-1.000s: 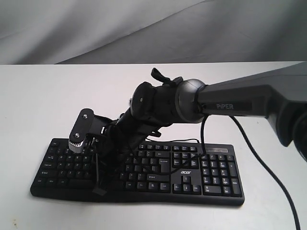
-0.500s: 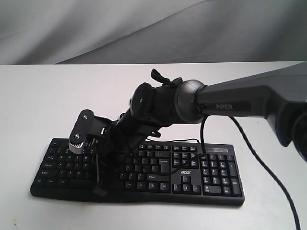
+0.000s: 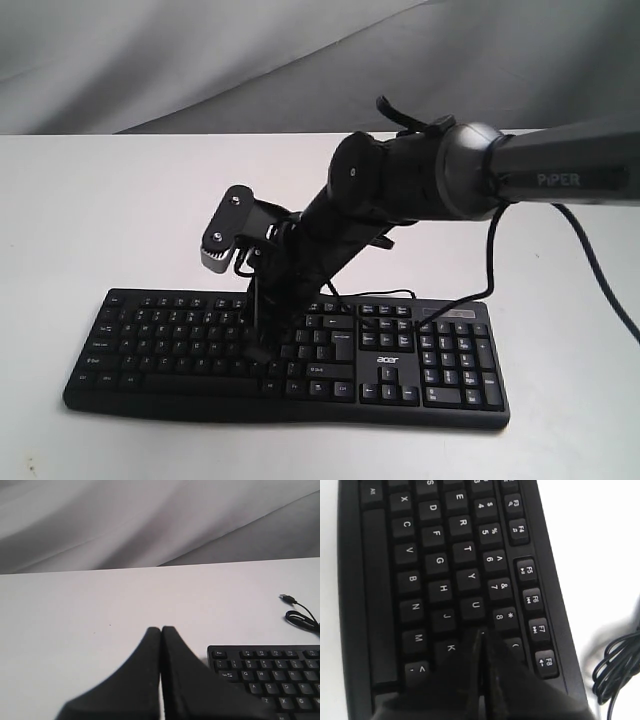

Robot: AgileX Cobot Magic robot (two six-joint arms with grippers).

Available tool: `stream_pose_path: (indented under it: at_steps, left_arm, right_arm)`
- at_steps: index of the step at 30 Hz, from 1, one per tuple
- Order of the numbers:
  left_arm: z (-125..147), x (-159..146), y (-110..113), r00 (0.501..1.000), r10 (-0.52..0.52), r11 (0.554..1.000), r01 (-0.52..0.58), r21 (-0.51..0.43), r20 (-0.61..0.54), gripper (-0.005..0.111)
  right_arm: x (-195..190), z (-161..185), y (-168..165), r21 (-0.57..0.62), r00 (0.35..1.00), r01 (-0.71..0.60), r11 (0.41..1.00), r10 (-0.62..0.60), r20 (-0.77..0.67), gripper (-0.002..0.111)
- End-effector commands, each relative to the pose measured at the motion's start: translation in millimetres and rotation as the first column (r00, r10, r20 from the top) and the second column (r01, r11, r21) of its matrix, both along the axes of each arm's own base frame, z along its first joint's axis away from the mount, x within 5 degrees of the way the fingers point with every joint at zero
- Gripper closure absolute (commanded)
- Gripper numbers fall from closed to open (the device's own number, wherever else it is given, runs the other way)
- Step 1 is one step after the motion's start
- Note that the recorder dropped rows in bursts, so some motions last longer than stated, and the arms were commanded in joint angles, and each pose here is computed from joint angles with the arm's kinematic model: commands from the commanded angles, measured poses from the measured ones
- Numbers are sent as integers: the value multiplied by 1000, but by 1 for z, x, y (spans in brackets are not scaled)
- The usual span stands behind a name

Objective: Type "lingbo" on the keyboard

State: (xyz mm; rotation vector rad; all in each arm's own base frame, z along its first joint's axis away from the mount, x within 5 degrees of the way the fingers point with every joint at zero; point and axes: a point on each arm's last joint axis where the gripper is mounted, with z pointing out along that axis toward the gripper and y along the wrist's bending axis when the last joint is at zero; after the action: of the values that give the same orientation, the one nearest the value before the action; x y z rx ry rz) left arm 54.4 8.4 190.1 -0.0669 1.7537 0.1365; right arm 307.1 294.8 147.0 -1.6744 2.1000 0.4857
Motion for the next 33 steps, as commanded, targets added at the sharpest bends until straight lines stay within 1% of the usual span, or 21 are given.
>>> stream_pose_path:
  at_steps: [1, 7, 13, 33]
  left_arm:
    - [-1, 0, 0, 1000, 0, 1000, 0, -5, 6, 106]
    - [-1, 0, 0, 1000, 0, 1000, 0, -5, 6, 106]
    - [-1, 0, 0, 1000, 0, 1000, 0, -5, 6, 106]
    - [-1, 0, 0, 1000, 0, 1000, 0, -5, 6, 106]
  right_arm:
    - [0, 0, -4, 22, 1000, 28, 999, -28, -4, 108]
    - [0, -4, -7, 16, 999, 39, 999, -39, 3, 108]
    - [4, -18, -10, -4, 999, 52, 999, -52, -14, 108]
    - [4, -18, -9, 8, 999, 48, 999, -48, -21, 108]
